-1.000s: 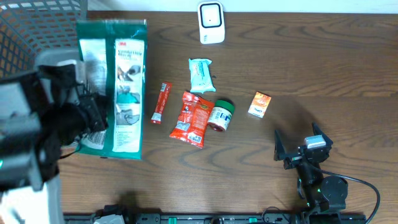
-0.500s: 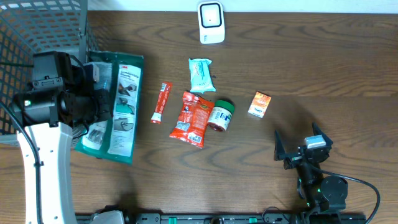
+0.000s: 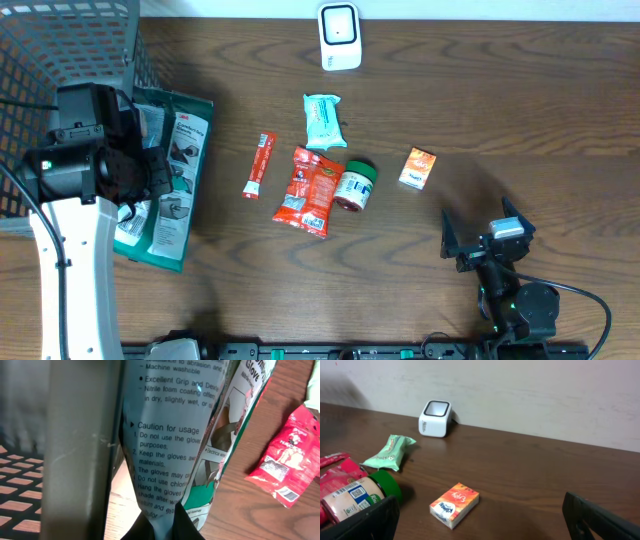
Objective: Scan the item barcode
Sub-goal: 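Carry the glove package with the left gripper and lay it left of the bag, then reach the right gripper to the orange box and grasp it, then lift the orange box with the right gripper toward the white scanner, then hold the orange box in front of the scanner window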
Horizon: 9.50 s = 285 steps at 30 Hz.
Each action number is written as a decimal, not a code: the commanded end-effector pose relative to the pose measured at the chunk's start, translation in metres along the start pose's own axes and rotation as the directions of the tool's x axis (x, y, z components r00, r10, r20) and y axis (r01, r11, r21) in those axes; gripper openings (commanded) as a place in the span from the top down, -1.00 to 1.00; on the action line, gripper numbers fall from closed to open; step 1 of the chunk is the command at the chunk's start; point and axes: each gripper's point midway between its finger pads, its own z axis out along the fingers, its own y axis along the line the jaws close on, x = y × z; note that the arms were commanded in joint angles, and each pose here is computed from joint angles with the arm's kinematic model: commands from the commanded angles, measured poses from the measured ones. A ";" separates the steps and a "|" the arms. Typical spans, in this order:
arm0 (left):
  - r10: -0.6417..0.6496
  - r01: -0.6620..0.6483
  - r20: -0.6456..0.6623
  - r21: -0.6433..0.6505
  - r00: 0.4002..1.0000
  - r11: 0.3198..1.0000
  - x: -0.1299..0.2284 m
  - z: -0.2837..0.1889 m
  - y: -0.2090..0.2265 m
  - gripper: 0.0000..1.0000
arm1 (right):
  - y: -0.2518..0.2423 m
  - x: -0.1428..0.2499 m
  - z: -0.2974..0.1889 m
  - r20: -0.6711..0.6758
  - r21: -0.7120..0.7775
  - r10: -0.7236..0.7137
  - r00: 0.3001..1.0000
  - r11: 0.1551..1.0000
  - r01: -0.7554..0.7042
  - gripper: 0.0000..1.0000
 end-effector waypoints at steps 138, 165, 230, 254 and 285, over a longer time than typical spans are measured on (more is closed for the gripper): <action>-0.071 0.057 0.020 0.400 0.997 0.915 0.012 0.090 -0.125 -0.65 | 0.030 0.141 0.142 -0.908 0.346 0.415 0.063 0.825 -0.446 0.12; -0.071 0.057 0.019 0.400 0.997 0.915 0.013 0.090 -0.125 -0.65 | 0.066 -0.030 0.129 -0.913 -0.218 0.315 0.260 0.162 -0.962 0.98; -0.133 0.106 0.139 0.191 0.981 0.976 -0.010 0.100 -0.086 -0.66 | 0.059 -0.077 0.112 -0.788 0.071 0.294 0.541 0.916 -0.395 0.97; -0.133 0.106 0.139 0.191 0.981 0.976 -0.010 0.100 -0.086 -0.66 | 0.112 -0.138 0.329 -0.631 0.011 -0.455 0.628 0.805 0.594 0.98; -0.133 0.106 0.139 0.191 0.981 0.976 -0.010 0.100 -0.086 -0.65 | 0.116 0.012 0.437 -0.587 -0.082 -0.698 0.411 0.556 0.827 0.97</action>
